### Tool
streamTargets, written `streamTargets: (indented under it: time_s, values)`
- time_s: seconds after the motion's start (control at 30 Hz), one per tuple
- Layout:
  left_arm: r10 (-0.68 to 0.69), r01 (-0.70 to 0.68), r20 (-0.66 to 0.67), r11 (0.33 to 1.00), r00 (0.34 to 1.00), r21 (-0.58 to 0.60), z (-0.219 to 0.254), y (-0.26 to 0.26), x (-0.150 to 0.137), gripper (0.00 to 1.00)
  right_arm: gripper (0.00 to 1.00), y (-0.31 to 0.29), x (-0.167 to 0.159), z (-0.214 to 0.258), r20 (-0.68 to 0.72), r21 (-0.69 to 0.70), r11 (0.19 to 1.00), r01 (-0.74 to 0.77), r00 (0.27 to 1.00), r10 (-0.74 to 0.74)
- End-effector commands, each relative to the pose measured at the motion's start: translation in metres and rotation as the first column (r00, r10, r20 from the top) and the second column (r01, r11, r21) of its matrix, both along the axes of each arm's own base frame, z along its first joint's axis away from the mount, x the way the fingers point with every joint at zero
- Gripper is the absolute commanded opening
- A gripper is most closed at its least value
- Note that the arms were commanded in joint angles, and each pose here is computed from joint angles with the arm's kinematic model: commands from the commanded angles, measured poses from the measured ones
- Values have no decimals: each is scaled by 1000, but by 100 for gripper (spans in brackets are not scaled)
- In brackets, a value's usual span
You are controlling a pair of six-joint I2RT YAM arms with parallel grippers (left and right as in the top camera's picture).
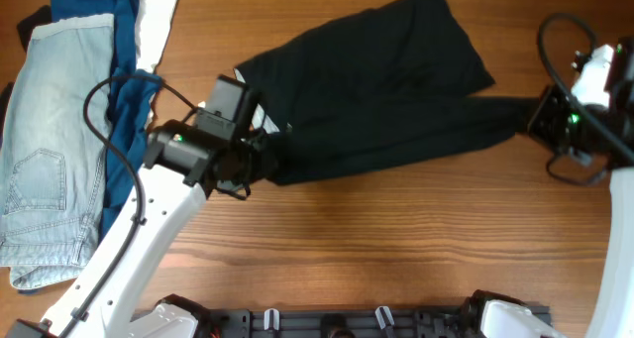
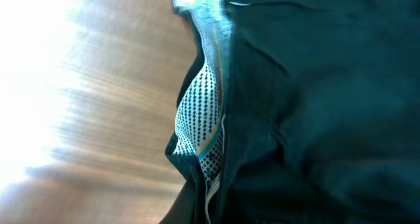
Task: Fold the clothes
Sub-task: 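Fold the leg hems up onto the waistband with both grippers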
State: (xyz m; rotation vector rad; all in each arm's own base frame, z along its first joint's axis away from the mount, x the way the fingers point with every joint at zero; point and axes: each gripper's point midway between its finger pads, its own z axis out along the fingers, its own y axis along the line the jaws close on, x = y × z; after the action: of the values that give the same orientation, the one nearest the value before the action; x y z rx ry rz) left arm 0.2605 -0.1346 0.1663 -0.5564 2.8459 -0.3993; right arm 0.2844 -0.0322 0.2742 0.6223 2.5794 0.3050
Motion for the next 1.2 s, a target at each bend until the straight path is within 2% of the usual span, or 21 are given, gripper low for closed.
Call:
streamTargets:
  time_s: [0.0,0.1,0.27,0.47,0.63,0.67,0.73,0.83,0.9,0.93,0.97,1.0,1.03,1.07,1.17]
  values:
    - [141,-140,0,982,990,128,5,25,-22,4,4,-14,-16,17,32,-113,993,15,999,-11]
    - [167,-172,42,972,985,161,9,33,-21,4,4,-25,-9,14,29,-152,988,40,999,-36]
    - [194,-221,130,947,972,234,6,42,5,4,4,-32,24,-19,-55,-139,990,2,998,-10]
    - [203,-235,128,912,971,337,-32,40,39,4,4,-29,105,-80,-72,-107,990,-93,994,86]
    - [222,-292,220,881,950,372,-64,35,87,4,4,-4,169,-113,21,-102,982,-157,987,160]
    - [243,-335,276,870,930,362,-67,37,105,4,4,4,183,-120,46,-114,978,-174,983,180]
    - [271,-382,334,862,903,333,-66,41,123,4,4,11,195,-127,62,-128,975,-183,979,192]
    - [334,-464,446,858,830,220,-53,46,159,5,4,15,214,-143,82,-150,975,-163,981,177]
    - [367,-497,504,855,782,149,-45,48,180,8,4,14,223,-153,92,-139,980,-142,984,155]
    - [376,-505,519,854,768,128,-44,48,186,15,4,14,229,-155,106,-140,980,-139,982,154]
    - [382,-510,533,853,754,109,-43,47,192,46,6,15,236,-157,126,-140,981,-133,980,151]
    - [388,-513,544,853,744,94,-45,45,198,100,28,17,246,-156,163,-143,981,-131,975,153]
    - [391,-516,551,852,737,84,-48,44,203,100,71,18,254,-154,195,-149,981,-128,968,156]
    - [393,-522,565,849,725,79,-52,45,210,100,100,20,264,-154,231,-156,979,-127,960,162]
    - [395,-533,587,843,707,75,-55,58,223,100,100,22,281,-140,320,-164,980,-113,933,161]
